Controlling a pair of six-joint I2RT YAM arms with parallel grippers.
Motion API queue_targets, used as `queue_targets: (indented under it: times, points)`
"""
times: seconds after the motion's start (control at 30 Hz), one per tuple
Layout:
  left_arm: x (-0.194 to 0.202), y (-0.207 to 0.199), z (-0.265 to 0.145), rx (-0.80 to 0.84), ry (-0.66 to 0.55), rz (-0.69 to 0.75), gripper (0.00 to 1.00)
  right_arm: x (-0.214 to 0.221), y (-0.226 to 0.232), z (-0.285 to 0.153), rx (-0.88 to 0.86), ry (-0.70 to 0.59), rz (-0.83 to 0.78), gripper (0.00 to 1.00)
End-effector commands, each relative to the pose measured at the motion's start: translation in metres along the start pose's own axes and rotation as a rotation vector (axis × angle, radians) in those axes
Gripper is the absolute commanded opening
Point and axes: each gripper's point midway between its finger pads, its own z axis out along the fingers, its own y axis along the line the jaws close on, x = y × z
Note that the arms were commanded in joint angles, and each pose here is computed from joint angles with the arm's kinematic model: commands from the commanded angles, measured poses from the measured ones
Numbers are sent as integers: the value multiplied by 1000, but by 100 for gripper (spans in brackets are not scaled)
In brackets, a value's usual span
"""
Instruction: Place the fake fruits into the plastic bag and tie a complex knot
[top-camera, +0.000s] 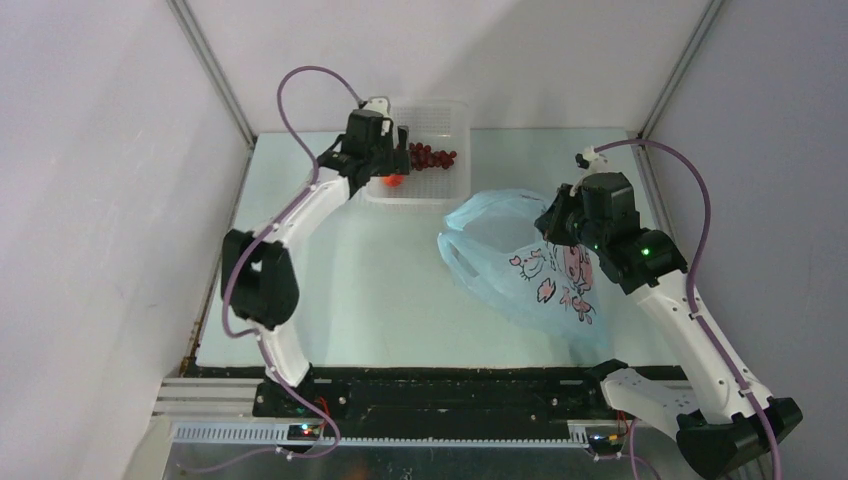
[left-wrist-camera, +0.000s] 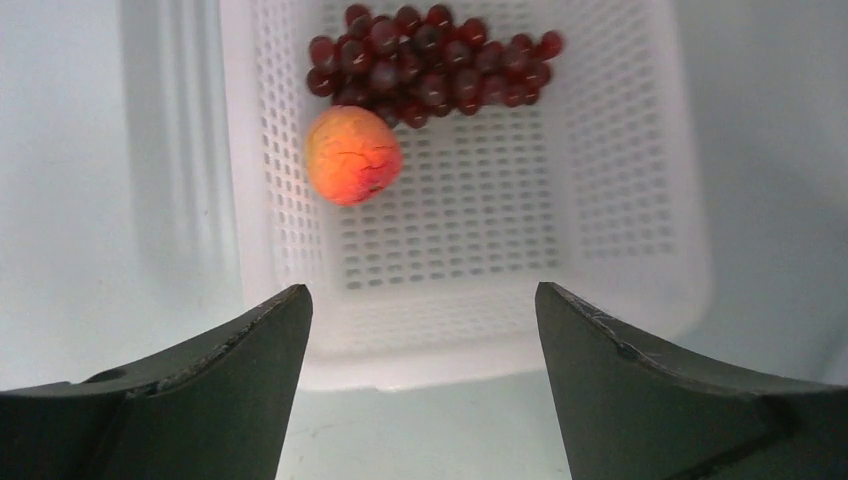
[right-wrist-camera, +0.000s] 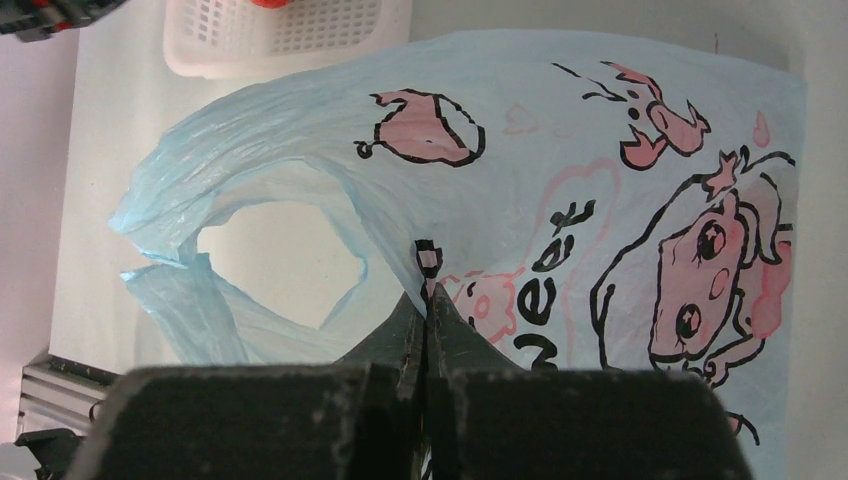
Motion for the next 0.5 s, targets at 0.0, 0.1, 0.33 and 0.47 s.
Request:
queue_targets:
  times: [0.0,0.1,0.33,0.47]
  points:
    - [-4,15,28,-95,8,29,87,-5,-3,-5,18,-32,-17,0]
    - [6,22,52,-138,32,37,85,-5,-3,-7,17,-31,-18,0]
    - [17,33,96,-215,81,51,80,-2,-6,-7,28,-19,-19,0]
    - [21,35,115,-242,105,57,80,0,-6,-4,28,-8,-19,0]
